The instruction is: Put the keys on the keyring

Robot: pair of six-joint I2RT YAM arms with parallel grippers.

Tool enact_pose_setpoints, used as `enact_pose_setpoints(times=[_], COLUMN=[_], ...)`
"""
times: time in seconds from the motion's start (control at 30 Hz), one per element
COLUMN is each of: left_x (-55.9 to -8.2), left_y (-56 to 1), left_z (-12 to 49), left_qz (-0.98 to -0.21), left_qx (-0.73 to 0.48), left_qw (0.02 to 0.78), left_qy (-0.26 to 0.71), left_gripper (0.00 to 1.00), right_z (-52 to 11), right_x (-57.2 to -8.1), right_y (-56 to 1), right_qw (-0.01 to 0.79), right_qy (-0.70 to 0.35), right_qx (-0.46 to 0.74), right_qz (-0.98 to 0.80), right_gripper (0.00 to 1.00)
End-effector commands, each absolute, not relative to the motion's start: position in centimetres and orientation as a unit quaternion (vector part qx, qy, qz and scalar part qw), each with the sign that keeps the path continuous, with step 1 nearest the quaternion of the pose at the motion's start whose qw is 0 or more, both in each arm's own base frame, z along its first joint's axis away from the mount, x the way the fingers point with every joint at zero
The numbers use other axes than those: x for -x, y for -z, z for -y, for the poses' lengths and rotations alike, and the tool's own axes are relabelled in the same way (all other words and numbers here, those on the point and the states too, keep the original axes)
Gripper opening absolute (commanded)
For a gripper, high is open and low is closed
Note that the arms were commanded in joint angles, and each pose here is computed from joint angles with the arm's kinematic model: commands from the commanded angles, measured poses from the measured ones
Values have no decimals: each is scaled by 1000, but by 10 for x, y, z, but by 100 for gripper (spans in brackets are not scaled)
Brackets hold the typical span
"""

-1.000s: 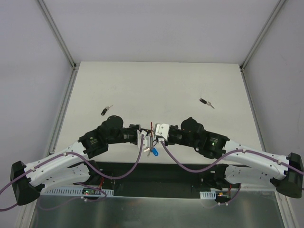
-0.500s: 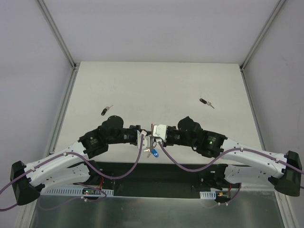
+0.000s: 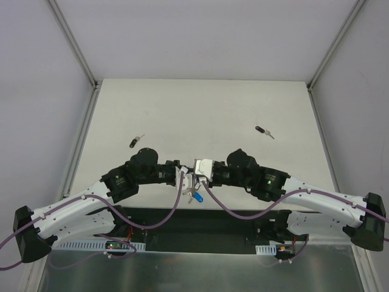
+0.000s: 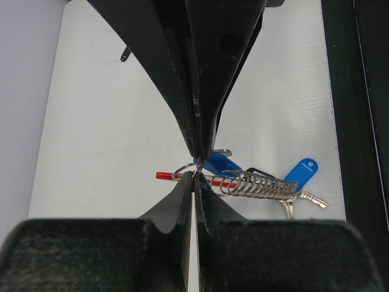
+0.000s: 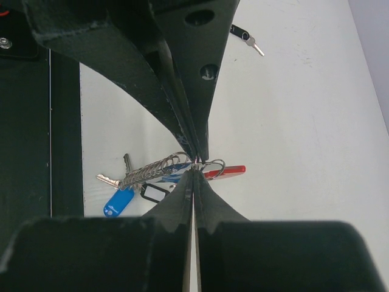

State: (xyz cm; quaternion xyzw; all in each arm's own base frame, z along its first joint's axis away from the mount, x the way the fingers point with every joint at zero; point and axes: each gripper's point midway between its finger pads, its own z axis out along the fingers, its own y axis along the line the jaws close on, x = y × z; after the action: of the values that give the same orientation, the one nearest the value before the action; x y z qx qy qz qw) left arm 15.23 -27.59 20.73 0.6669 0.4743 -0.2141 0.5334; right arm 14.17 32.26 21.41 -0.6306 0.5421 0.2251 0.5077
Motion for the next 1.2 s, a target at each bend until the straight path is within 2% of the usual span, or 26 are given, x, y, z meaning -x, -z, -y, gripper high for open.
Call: enact_pose_setpoints(times=[0.0, 0.2, 0.3, 0.4, 0.43, 0.57, 0.67, 0.9, 1.17], left_x=[-148, -148, -149, -150, -151, -154, -154, -150, -147], left_y=[-244, -240, -243, -243, -243, -245, -247, -248, -251], left_z=[295, 297, 296, 295, 295, 291, 290, 291, 292], left_qz=[-429, -437, -439, -443, -446, -448, -447, -442, -438], left_qx=[-651, -653, -649, -645, -644, -639, -638, -639, -639], left_qw=[578, 567, 569, 571, 571, 579, 582, 582, 582], left_qy=[243, 248, 248, 248, 246, 236, 234, 241, 249], left_gripper=[0, 0, 0, 0, 0, 0, 0, 0, 0], right_z=[-338, -340, -341, -341, -339, -326, -313, -292, -299], right_x=[-136, -132, -131, -129, -129, -131, -134, -149, -149], right_y=[-250, -254, -254, -257, -257, -256, -256, -238, -232], right_qw=[536, 535, 533, 532, 528, 530, 538, 535, 516], right_qy=[-262, -277, -281, -287, -286, -278, -266, -239, -250], right_qx=[615, 608, 608, 608, 608, 595, 584, 569, 584], right_qz=[-517, -517, -517, -515, -520, -536, -547, -577, -574], right_gripper=[1, 1, 5, 18, 27, 41, 43, 42, 41])
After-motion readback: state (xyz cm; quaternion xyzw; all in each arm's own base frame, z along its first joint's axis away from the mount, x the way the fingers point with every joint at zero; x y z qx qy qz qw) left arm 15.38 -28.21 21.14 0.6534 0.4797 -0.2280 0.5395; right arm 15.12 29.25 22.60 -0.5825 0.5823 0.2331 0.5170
